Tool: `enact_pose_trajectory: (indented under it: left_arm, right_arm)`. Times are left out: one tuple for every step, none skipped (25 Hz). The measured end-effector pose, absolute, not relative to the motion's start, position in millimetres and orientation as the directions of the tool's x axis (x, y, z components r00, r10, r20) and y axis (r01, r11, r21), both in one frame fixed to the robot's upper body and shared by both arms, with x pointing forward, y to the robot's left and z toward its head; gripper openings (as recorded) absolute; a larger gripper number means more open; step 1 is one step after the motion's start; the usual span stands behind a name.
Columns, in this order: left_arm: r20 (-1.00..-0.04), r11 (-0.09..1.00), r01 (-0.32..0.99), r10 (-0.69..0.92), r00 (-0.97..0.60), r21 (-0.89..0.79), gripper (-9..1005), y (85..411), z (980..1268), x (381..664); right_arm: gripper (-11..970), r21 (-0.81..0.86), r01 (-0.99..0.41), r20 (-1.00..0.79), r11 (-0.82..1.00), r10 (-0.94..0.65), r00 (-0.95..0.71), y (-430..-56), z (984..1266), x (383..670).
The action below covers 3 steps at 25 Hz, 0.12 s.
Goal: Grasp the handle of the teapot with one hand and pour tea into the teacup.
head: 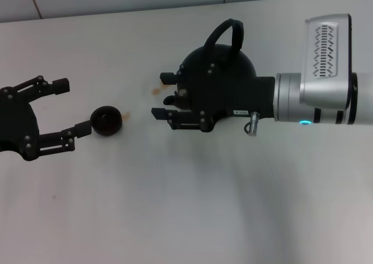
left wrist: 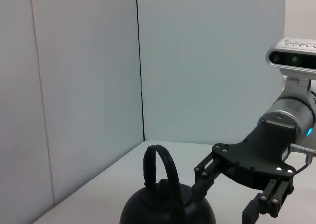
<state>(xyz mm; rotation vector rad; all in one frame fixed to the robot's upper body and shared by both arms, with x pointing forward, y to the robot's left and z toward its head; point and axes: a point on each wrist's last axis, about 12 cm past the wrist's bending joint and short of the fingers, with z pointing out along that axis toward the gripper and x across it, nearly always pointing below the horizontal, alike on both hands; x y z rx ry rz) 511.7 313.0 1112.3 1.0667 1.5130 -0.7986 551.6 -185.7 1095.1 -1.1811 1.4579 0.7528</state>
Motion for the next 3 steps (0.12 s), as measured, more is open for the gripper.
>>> enact_pose_trajectory:
  left_arm:
    - [-0.977,0.375,0.926,0.211,-0.03,0.052,874,313.0,1112.3,511.7]
    - [-0.977,0.374,0.926,0.211,-0.028,0.054,874,312.5,1111.9,511.5]
    - [-0.977,0.373,0.926,0.211,-0.027,0.055,874,312.1,1111.6,511.4]
  right_arm:
    - [651,-0.139,-0.94,-0.961,0.312,-0.27,0.052,-186.5,1094.3,550.7]
    - [651,-0.139,-0.939,-0.961,0.314,-0.271,0.052,-187.2,1094.0,550.0]
    - [651,-0.14,-0.938,-0.961,0.316,-0.271,0.052,-188.0,1093.9,549.2]
